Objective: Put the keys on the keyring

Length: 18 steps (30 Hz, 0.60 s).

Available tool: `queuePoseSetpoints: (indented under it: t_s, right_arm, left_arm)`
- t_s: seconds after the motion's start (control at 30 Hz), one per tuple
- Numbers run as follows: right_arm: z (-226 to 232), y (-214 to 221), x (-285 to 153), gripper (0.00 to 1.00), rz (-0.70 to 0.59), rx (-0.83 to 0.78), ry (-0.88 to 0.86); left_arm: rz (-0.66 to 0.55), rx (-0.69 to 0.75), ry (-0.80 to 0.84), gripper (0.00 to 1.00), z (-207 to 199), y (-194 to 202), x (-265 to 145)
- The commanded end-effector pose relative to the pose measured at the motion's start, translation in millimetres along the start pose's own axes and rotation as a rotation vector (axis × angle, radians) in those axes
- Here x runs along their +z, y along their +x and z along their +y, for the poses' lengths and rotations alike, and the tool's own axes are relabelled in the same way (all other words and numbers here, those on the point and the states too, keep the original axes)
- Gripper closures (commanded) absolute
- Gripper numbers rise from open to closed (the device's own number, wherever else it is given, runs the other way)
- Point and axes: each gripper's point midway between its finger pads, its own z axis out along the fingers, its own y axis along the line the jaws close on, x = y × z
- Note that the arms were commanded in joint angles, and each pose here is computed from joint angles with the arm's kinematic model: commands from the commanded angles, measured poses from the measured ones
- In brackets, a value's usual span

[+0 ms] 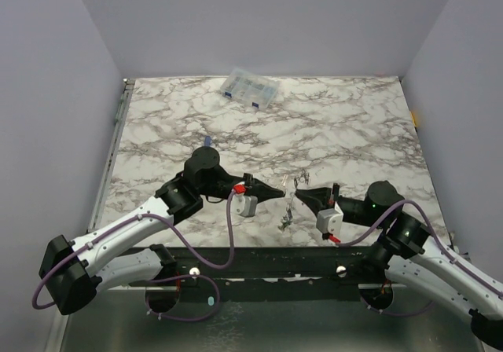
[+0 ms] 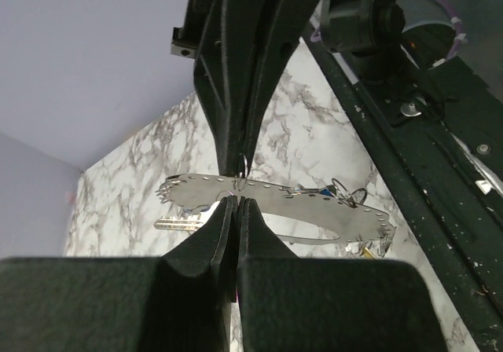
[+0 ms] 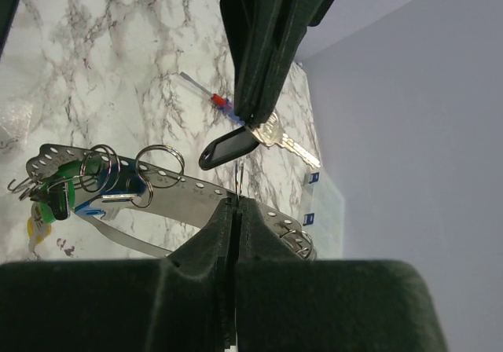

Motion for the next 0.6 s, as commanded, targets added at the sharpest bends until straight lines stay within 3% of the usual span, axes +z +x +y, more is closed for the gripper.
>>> queuePoseSetpoints:
  t_s: [0.0, 0.57]
  right_arm:
    - [-15.6, -29.8, -0.4, 1.0, -0.097, 0.027, 0.007]
    - [1.1, -26.8, 4.3, 1.0, -0.093, 0.073, -0.056]
  left_arm:
    - [-0.071, -0.006, 0.088, 1.0, -17.7, -6.9, 2.1]
    - [-0.099, -0.02, 0.132, 1.0, -29.2, -8.5, 2.0]
